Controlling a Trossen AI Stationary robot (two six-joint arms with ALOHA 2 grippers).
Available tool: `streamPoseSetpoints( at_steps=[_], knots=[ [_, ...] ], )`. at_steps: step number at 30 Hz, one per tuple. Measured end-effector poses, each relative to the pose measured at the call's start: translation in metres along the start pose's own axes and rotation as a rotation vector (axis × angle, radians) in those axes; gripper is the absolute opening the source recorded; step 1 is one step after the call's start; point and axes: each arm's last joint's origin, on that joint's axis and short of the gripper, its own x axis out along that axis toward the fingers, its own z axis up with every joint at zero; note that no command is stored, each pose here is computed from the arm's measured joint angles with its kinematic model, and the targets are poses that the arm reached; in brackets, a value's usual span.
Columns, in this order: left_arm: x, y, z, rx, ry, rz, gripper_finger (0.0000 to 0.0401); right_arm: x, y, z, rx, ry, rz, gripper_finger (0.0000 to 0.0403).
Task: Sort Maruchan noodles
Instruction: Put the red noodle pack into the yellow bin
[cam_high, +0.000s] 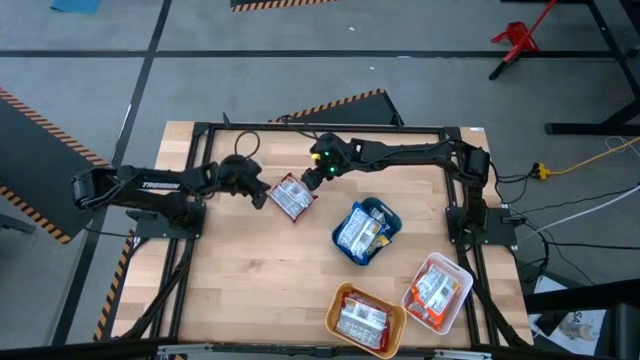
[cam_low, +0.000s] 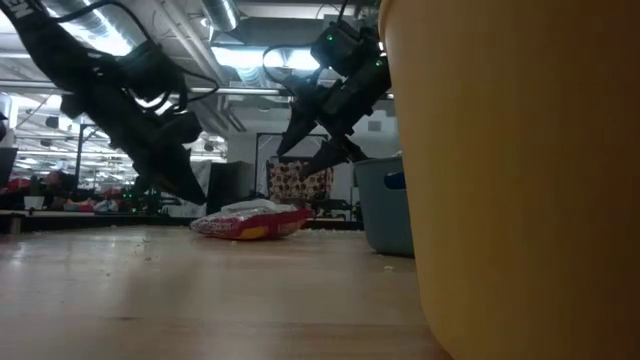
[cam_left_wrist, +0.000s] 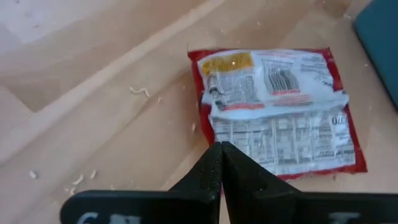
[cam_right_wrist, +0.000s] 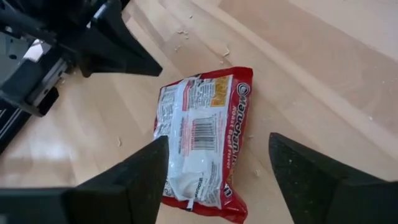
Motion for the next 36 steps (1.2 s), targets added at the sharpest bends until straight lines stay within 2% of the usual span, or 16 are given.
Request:
streamPoseSetpoints(
  at_steps=[10, 21, 28, 36],
  knots=[
    [0.003, -0.009, -0.003, 0.032, -0.033, -0.056, 0.0000, 0.000, -0.001, 0.001, -0.002, -0.015, -0.021, 0.0258],
    [0.026, -0.004, -0.017, 0.026, 0.088, -0.038, 0.0000, 0.000, -0.001, 0.000, -0.003, -0.013, -0.019, 0.0257],
    [0.033, -0.003, -0.022, 0.027, 0.123, -0.023, 0.0000, 0.000, 0.001, -0.001, -0.005, 0.015, 0.021, 0.0257],
    [0.035, -0.009, -0.033, 0.061, 0.188, -0.028, 0.0000, 0.022, -0.006, -0.012, 0.033, 0.080, 0.030, 0.0257]
  ],
)
